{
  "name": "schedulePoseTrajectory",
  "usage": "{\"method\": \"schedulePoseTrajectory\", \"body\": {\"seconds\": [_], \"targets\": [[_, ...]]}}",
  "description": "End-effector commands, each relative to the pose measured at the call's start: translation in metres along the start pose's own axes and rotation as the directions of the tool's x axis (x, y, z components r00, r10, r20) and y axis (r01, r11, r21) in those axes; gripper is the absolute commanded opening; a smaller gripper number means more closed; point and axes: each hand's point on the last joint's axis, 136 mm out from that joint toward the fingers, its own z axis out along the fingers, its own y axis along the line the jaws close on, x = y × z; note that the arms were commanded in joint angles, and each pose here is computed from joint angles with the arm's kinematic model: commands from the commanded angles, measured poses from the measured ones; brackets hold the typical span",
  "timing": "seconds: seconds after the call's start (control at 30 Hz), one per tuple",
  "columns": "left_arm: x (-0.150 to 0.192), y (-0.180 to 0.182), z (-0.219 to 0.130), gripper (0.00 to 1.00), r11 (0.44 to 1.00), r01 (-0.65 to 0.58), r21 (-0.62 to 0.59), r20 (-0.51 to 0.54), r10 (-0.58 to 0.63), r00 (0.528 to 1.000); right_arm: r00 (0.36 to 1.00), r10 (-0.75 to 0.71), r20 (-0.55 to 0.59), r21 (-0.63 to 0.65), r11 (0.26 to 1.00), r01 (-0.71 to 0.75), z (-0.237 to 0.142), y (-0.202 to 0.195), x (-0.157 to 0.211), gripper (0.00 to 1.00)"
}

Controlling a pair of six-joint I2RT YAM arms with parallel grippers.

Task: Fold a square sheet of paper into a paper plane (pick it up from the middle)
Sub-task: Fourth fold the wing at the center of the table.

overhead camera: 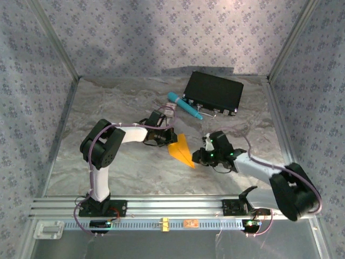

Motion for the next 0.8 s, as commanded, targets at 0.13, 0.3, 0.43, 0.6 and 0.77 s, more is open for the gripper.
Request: {"method": "schedulePoseTrajectory", "body": {"seconds": [0.13, 0.3, 0.43, 0.6, 0.77], "targets": [[0.016, 0.03, 0.005, 0.05, 0.994, 0.062, -0.089, -0.042, -0.066, 0.997, 0.986, 0.15, 0.068, 0.048, 0.987, -0.153, -0.019, -0.015, -0.001, 0.34], [0.016, 0.026, 0.002, 0.05, 0.995, 0.06, -0.082, -0.039, -0.064, 0.997, 0.982, 0.175, 0.073, 0.045, 0.983, -0.178, -0.02, -0.014, -0.001, 0.36], [0.016, 0.024, 0.0, 0.05, 0.995, 0.058, -0.077, -0.037, -0.061, 0.997, 0.978, 0.198, 0.07, 0.052, 0.978, -0.201, -0.017, -0.019, 0.004, 0.37], [0.011, 0.013, -0.005, 0.07, 0.998, 0.044, -0.053, -0.023, -0.045, 0.999, 0.975, 0.213, 0.069, 0.054, 0.975, -0.217, -0.014, -0.024, 0.008, 0.37], [0.002, -0.002, -0.013, 0.09, 0.999, 0.003, -0.049, 0.004, -0.003, 1.0, 0.977, 0.205, 0.056, 0.043, 0.977, -0.208, -0.012, -0.022, 0.01, 0.36]]}}
